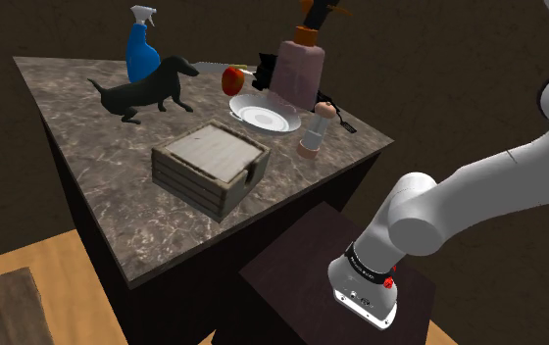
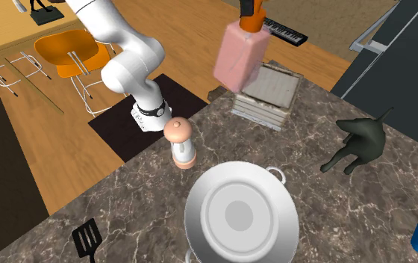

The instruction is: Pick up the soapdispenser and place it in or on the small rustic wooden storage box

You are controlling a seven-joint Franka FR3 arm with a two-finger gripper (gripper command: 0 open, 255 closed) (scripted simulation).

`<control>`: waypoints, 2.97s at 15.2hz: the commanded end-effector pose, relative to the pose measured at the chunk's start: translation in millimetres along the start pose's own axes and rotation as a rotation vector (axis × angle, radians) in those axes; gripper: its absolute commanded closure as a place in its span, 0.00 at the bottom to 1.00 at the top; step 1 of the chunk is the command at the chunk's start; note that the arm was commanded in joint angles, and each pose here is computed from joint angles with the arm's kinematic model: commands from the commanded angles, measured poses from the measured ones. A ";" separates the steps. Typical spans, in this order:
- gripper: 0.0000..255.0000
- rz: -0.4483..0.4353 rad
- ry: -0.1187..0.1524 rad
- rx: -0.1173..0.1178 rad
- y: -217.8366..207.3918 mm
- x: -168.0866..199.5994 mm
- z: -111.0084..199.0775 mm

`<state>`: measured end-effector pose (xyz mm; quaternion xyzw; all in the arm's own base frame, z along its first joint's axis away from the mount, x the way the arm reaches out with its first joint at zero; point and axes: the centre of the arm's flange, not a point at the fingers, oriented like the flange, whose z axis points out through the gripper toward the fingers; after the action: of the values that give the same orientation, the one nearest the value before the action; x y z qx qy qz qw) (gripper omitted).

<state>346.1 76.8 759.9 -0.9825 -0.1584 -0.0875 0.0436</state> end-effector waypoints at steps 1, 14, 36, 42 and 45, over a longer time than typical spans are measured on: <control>1.00 0.001 0.000 0.001 -22.2 13.8 -2.2; 1.00 0.001 0.000 0.001 -127.1 94.4 -11.8; 1.00 0.001 0.000 0.001 -120.4 72.8 102.1; 1.00 0.001 0.000 0.001 -119.5 69.9 117.4; 1.00 0.001 0.000 0.001 -119.5 69.9 117.4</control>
<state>391.9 224.4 664.7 -0.9826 -0.1580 -0.0875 0.0440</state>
